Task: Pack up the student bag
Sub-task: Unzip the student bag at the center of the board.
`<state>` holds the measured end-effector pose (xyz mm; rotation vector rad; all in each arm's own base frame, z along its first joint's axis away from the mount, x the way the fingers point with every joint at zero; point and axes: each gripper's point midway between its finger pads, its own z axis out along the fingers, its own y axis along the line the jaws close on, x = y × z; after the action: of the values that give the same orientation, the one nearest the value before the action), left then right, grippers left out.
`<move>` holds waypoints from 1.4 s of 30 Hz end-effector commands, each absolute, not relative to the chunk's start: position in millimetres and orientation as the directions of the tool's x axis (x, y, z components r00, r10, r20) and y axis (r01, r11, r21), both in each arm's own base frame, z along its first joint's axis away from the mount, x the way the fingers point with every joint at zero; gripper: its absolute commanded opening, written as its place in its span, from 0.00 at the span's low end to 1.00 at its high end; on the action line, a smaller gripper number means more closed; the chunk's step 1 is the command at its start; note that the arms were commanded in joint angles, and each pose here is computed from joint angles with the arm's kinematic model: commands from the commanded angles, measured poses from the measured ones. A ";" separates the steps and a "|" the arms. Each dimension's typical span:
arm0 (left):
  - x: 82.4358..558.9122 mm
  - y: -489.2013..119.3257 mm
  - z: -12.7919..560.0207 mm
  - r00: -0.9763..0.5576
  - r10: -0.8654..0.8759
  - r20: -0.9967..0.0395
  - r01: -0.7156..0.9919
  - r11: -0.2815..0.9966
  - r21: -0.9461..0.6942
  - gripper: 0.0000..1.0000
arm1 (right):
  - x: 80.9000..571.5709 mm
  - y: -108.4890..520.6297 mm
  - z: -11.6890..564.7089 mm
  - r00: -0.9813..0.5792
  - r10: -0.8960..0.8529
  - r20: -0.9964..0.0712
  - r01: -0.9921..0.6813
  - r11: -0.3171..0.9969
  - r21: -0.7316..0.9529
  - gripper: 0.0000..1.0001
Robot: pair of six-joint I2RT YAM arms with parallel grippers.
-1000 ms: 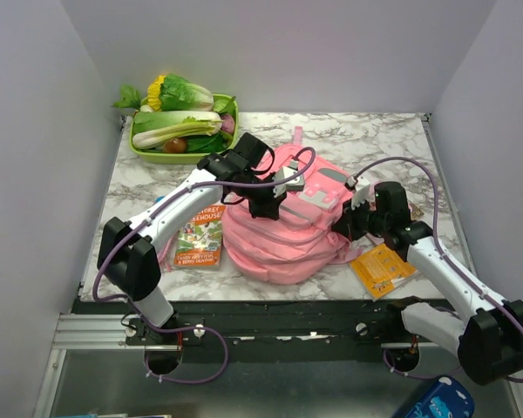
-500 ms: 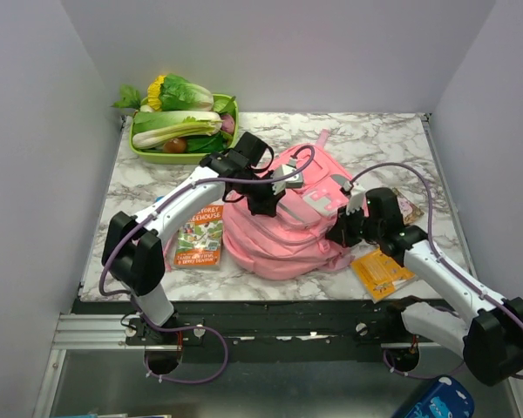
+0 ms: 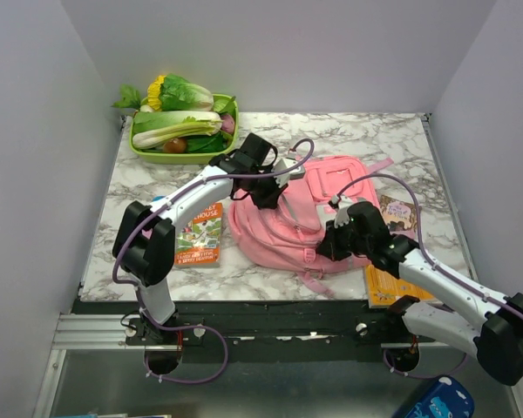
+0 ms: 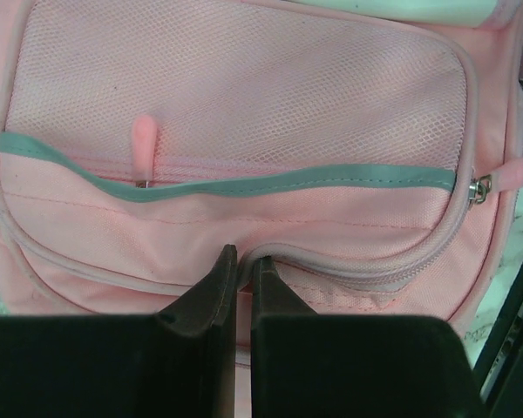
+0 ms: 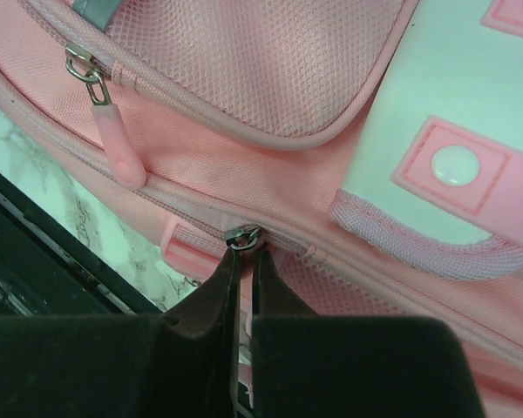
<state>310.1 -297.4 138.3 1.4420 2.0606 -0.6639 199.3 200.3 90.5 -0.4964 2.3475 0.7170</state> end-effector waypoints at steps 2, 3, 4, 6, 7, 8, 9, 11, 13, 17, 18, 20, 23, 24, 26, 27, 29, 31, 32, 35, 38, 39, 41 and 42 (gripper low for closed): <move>328.1 -332.5 140.1 -0.299 0.587 -0.752 0.930 0.354 -0.093 0.00 | 203.1 230.5 115.1 -0.692 -0.051 -0.720 -0.537 0.703 0.466 0.16; 328.7 -332.4 139.8 -0.299 0.587 -0.752 0.929 0.357 -0.091 0.00 | 203.2 229.6 112.0 -0.694 -0.045 -0.719 -0.530 0.707 0.467 0.19; 328.6 -331.5 138.0 -0.303 0.589 -0.749 0.928 0.362 -0.091 0.00 | 205.3 230.4 112.5 -0.694 -0.033 -0.719 -0.523 0.710 0.472 0.21; 330.3 -330.3 138.2 -0.304 0.588 -0.749 0.925 0.372 -0.083 0.00 | 207.0 229.1 108.4 -0.696 -0.026 -0.718 -0.511 0.720 0.470 0.27; 330.3 -329.7 137.7 -0.309 0.588 -0.748 0.922 0.377 -0.084 0.00 | 208.7 230.3 109.7 -0.693 -0.016 -0.721 -0.510 0.718 0.474 0.26; 330.3 -329.0 137.4 -0.315 0.585 -0.747 0.920 0.382 -0.088 0.00 | 210.2 229.5 108.1 -0.695 -0.010 -0.719 -0.500 0.725 0.473 0.26; 330.2 -328.5 136.3 -0.321 0.584 -0.746 0.918 0.385 -0.093 0.00 | 211.3 228.6 107.1 -0.697 -0.004 -0.717 -0.491 0.731 0.473 0.26; 329.1 -327.8 136.1 -0.323 0.583 -0.745 0.917 0.387 -0.096 0.00 | 215.5 225.4 105.5 -0.703 0.012 -0.711 -0.459 0.756 0.466 0.27; 326.3 -327.1 133.5 -0.329 0.583 -0.742 0.917 0.385 -0.105 0.00 | 216.6 224.6 106.8 -0.696 0.011 -0.718 -0.457 0.764 0.456 0.28; 324.7 -325.9 134.9 -0.330 0.582 -0.743 0.918 0.383 -0.108 0.00 | 225.9 216.9 108.9 -0.681 0.034 -0.731 -0.411 0.809 0.420 0.27; 324.6 -326.3 136.3 -0.330 0.580 -0.745 0.918 0.382 -0.108 0.00 | 225.7 216.7 106.6 -0.684 0.029 -0.729 -0.403 0.818 0.410 0.24; 324.4 -326.2 138.4 -0.333 0.574 -0.748 0.917 0.382 -0.115 0.00 | 229.6 211.7 104.8 -0.682 0.028 -0.731 -0.366 0.852 0.374 0.22; 323.0 -326.8 144.0 -0.343 0.561 -0.753 0.914 0.384 -0.131 0.00 | 231.0 201.6 94.8 -0.683 0.008 -0.731 -0.289 0.915 0.280 0.27; 322.6 -327.2 146.7 -0.348 0.554 -0.756 0.913 0.385 -0.138 0.00 | 228.2 206.6 97.8 -0.678 -0.007 -0.735 -0.294 0.919 0.263 0.29; 321.3 -327.9 151.1 -0.367 0.541 -0.757 0.907 0.390 -0.161 0.00 | 229.0 204.1 94.3 -0.676 -0.014 -0.737 -0.256 0.942 0.218 0.31; 321.7 -328.0 154.8 -0.370 0.533 -0.761 0.905 0.394 -0.164 0.00 | 228.3 204.8 93.7 -0.673 -0.014 -0.740 -0.246 0.947 0.206 0.34; 325.1 -325.9 160.7 -0.383 0.517 -0.765 0.894 0.414 -0.168 0.00 | 229.2 204.7 95.0 -0.666 0.000 -0.746 -0.214 0.958 0.191 0.39; 331.4 -324.0 168.1 -0.409 0.488 -0.771 0.875 0.451 -0.178 0.00 | 231.9 198.7 98.7 -0.663 0.025 -0.748 -0.166 0.970 0.178 0.51; 335.6 -321.1 174.1 -0.415 0.471 -0.778 0.866 0.466 -0.180 0.00 | 236.3 195.2 105.2 -0.640 0.027 -0.768 -0.155 0.974 0.163 0.52; 350.8 -312.6 189.8 -0.455 0.402 -0.795 0.825 0.525 -0.207 0.00 | 248.3 188.4 123.2 -0.585 0.023 -0.811 -0.136 0.983 0.125 0.51; 359.2 -306.6 199.4 -0.449 0.369 -0.814 0.814 0.544 -0.203 0.00 | 258.5 185.4 140.2 -0.554 0.045 -0.832 -0.104 0.987 0.123 0.49; 358.8 -306.0 198.9 -0.448 0.370 -0.813 0.815 0.542 -0.203 0.00 | 260.6 185.1 144.2 -0.552 0.063 -0.831 -0.090 0.987 0.134 0.51; 353.7 -305.7 194.5 -0.444 0.387 -0.808 0.829 0.519 -0.207 0.00 | 256.2 178.4 139.5 -0.611 0.145 -0.778 -0.015 0.981 0.194 0.85; 351.2 -305.5 192.6 -0.443 0.394 -0.806 0.834 0.510 -0.209 0.00 | 256.3 179.6 140.2 -0.631 0.158 -0.760 -0.014 0.977 0.215 1.00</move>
<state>348.5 -300.2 153.1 1.0580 2.1319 -0.7301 250.0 192.8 127.5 -0.0493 2.2158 0.2602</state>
